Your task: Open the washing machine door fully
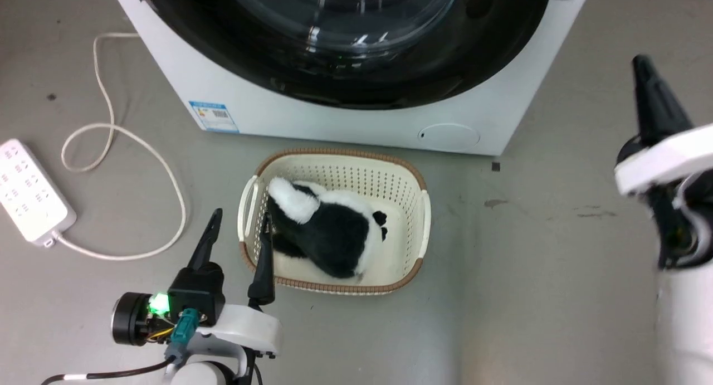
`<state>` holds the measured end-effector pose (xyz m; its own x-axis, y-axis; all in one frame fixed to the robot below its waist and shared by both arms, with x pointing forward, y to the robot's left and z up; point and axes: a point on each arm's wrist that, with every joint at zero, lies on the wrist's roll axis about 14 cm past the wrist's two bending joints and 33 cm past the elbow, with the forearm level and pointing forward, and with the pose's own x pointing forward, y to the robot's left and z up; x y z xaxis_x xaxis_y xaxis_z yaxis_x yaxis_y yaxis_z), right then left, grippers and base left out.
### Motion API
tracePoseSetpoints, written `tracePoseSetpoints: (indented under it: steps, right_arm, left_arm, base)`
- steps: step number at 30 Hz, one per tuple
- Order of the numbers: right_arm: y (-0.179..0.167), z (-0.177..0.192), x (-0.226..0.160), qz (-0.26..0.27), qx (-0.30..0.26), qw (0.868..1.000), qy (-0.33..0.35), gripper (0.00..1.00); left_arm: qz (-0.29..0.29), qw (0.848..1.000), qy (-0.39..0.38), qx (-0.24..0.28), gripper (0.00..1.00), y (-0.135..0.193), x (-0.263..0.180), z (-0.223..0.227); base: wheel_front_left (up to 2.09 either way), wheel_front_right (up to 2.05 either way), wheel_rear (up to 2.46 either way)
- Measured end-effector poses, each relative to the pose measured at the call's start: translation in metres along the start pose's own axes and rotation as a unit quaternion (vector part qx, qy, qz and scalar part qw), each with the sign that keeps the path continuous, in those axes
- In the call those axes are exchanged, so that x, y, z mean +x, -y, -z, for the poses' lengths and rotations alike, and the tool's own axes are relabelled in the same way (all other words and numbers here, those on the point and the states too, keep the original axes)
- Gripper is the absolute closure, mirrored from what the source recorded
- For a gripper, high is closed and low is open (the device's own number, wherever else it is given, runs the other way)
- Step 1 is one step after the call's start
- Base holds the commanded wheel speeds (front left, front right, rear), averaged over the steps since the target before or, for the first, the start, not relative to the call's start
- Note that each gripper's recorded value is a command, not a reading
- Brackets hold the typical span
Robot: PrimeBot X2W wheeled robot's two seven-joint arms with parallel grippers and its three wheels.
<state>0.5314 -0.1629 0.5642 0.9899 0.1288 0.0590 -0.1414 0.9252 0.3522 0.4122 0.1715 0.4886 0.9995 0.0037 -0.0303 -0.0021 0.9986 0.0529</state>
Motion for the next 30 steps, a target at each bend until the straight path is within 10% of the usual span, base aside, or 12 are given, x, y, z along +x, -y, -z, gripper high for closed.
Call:
tracePoseSetpoints:
  steps: [15,30]
  right_arm:
    - [0.032,0.036,0.067,0.048,0.140,0.985,-0.088,1.00]
    - [0.024,0.062,0.136,0.043,0.286,0.941,-0.177,1.00]
  left_arm:
    - [-0.004,1.000,-0.014,0.005,0.00,0.000,0.012,0.019]
    - [-0.014,1.000,-0.021,0.010,0.00,-0.004,0.021,0.033]
  base:
    - [0.00,0.00,0.00]
    - [0.00,0.00,0.00]
